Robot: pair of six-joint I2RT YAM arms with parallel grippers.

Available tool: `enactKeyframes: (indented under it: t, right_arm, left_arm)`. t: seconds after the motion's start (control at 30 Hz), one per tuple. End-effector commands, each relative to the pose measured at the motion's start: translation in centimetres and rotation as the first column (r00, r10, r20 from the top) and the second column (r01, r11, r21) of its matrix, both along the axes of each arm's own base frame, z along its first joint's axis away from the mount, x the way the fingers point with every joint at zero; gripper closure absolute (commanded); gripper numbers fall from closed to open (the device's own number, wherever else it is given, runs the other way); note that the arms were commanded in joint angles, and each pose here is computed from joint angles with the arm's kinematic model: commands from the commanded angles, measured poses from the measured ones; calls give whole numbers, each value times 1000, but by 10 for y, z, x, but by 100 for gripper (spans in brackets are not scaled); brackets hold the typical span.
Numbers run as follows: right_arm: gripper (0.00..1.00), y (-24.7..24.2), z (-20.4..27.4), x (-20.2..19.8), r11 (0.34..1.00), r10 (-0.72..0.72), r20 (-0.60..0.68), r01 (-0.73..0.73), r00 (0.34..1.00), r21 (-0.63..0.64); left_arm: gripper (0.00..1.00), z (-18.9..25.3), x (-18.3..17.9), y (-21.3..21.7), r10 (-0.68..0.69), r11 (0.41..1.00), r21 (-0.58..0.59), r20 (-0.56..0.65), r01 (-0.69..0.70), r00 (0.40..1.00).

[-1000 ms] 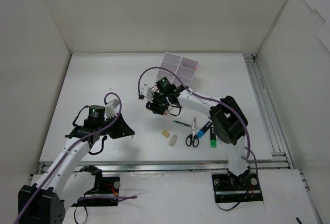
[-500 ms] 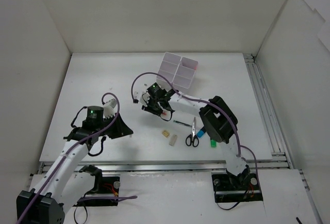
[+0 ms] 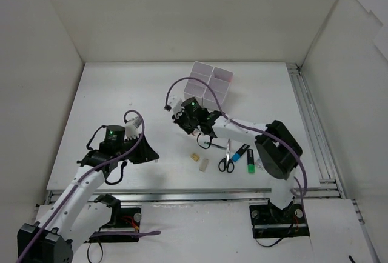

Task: Sort the stationery into containers
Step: Pick up the pen from the center of the board, then close the pen cap on the pen.

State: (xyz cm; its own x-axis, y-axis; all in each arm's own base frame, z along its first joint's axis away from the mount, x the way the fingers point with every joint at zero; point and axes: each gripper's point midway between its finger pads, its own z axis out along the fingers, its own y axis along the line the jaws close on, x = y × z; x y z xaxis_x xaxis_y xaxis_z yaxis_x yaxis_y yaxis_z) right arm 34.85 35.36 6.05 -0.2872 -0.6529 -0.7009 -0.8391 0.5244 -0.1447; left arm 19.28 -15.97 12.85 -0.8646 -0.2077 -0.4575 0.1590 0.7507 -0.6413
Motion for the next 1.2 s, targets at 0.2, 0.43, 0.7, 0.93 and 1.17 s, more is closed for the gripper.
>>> enactKeyframes:
  t: [0.2, 0.43, 0.7, 0.93, 1.17]
  right_arm:
    - [100, -25, 220, -1, 461, -385, -144, 326, 911, 825]
    - [100, -45, 273, -49, 178, -228, -185, 228, 956, 957]
    - [100, -58, 279, -72, 44, -162, -207, 216, 965, 975]
    - [100, -58, 280, -81, 46, -140, -190, 198, 972, 979]
    - [100, -55, 276, -90, 90, -146, -139, 153, 980, 984]
  left_arm:
    - [100, 69, 21, -59, -240, 961, -51, 341, 273, 909]
    - [100, 102, 10, -91, -381, 859, -87, 549, 505, 744]
    - [100, 119, 12, -105, -421, 804, -31, 675, 594, 606]
    - [100, 122, 17, -108, -423, 801, -36, 673, 598, 607]
    - [100, 135, 14, -104, -387, 812, -29, 721, 583, 574]
